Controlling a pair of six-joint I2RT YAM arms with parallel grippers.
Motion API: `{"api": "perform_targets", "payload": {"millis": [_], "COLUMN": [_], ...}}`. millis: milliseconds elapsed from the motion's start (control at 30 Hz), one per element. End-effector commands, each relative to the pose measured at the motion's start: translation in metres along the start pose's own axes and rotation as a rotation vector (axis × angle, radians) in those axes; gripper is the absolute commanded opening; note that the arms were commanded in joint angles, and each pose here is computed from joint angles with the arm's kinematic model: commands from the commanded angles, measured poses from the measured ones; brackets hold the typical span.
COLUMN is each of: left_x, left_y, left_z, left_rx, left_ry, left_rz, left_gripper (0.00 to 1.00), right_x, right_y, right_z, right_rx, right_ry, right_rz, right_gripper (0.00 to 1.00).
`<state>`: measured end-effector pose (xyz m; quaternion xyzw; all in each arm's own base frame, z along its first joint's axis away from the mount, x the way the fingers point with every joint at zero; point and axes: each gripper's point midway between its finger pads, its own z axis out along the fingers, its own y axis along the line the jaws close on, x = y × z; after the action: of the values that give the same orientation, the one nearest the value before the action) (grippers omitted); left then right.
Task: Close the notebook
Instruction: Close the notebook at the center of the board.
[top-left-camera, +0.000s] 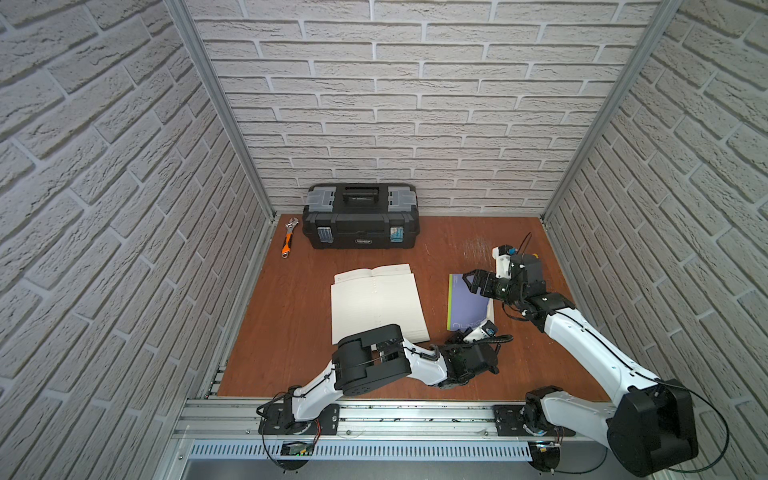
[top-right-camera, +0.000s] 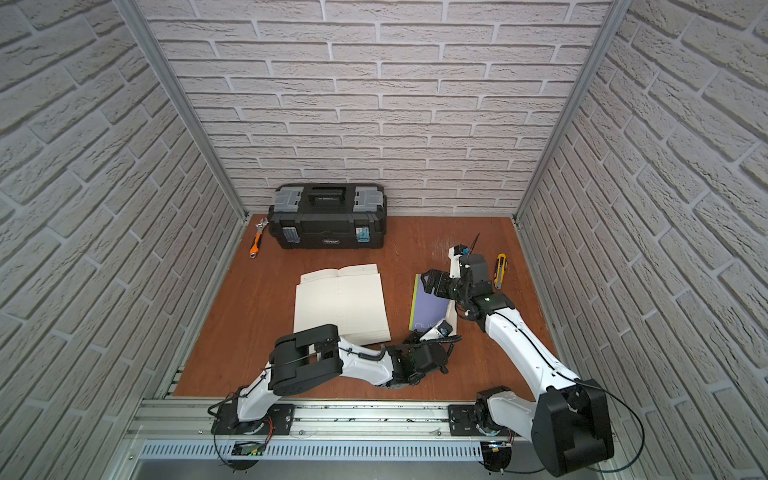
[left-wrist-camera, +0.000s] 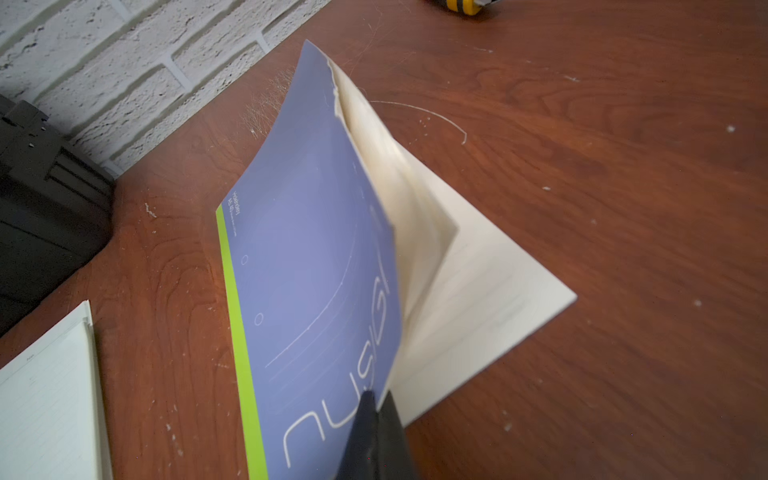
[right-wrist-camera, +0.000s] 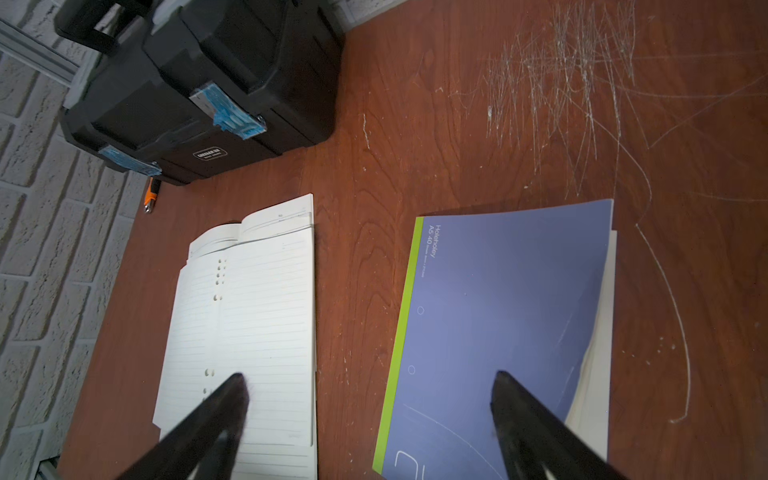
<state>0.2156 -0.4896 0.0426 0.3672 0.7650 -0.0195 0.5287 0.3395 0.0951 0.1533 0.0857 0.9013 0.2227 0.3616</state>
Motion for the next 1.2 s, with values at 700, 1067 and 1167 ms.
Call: {"api": "perform_targets", "payload": {"millis": [700,1067,1167], "left_x": [-0.007,-0.026,-0.036], "left_y": [0.001,0.002,0.006], "left_z": [0.002,-0.02,-0.031], "left_rx": [0.001,0.07,0.089], "left_ry": [-0.011,-0.045,-0.059], "left_rz": [-0.01,-0.043,-0.051], "left_gripper": [0.18,0.29,0.31], "right_x": [0.022,0.029,0.032], "right_y": [-0.045,-0.055,-0.058], "right_z": [0.065,0.07,0.07], "right_rx": [0.056,0.077,0.085], "right_ry": [0.09,0.11,0.117], "right_rz": [0.061,0.068,0.069], "right_gripper": [0.91,0.9,0.9]}}
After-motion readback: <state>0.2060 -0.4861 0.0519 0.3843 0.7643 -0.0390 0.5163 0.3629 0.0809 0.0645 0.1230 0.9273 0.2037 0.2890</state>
